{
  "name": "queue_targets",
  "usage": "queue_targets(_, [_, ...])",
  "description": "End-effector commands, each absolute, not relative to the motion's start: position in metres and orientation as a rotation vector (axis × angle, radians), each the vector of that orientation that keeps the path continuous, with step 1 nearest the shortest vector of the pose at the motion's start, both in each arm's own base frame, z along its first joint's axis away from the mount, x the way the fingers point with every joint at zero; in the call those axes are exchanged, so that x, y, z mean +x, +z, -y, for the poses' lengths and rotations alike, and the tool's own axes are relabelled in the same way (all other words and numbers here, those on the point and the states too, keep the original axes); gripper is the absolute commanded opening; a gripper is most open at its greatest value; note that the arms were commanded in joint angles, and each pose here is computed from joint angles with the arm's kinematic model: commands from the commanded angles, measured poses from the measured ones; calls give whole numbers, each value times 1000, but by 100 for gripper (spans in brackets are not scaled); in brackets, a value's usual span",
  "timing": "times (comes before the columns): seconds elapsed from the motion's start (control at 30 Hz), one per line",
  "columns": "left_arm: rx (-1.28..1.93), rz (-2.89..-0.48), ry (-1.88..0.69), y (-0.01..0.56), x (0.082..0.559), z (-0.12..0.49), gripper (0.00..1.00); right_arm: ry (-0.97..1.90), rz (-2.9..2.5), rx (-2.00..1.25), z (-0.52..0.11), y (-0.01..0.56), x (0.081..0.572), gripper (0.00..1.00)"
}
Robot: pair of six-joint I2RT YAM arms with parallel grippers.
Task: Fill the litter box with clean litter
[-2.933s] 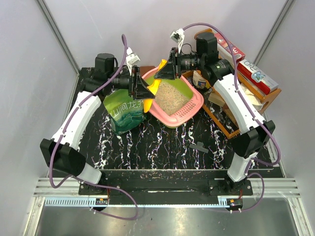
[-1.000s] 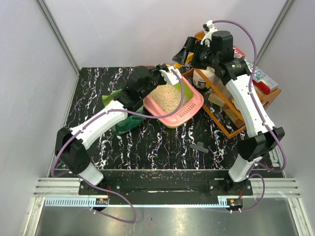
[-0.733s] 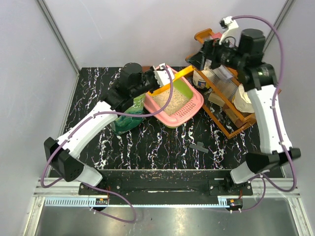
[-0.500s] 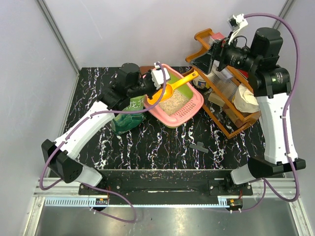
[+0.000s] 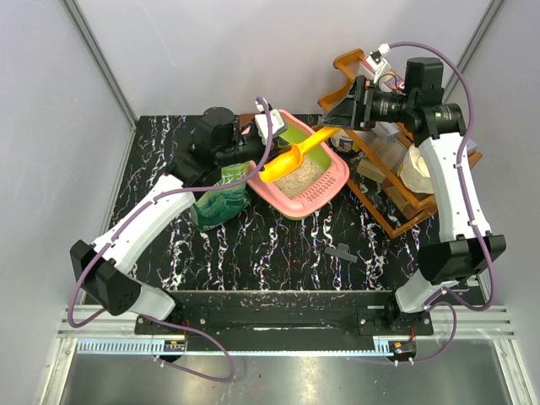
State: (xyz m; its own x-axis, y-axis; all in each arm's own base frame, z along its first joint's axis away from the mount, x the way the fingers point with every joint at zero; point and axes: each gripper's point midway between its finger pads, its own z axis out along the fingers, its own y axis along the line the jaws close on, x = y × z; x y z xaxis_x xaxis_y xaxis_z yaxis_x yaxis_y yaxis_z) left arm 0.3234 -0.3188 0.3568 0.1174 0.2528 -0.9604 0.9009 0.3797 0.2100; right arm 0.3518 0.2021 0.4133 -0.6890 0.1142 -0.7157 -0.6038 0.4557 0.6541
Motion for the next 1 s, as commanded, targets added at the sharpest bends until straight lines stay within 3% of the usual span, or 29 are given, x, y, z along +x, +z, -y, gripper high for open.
queue_targets(0.0, [1055, -1300, -668, 396, 327, 327, 0, 1397, -1896, -485, -209, 438, 332, 100])
queue_targets(0.17, [1027, -1319, -666, 393, 344, 335, 0, 1269, -1851, -452, -204, 439, 340, 100])
queue_targets(0.33, [989, -1331, -625, 390, 359, 342, 0, 1376, -1878, -424, -209, 429, 335, 84])
queue_targets(0.97, [1085, -1279, -536, 374, 363, 362, 0, 1380, -1931, -382, -208, 404, 331, 61])
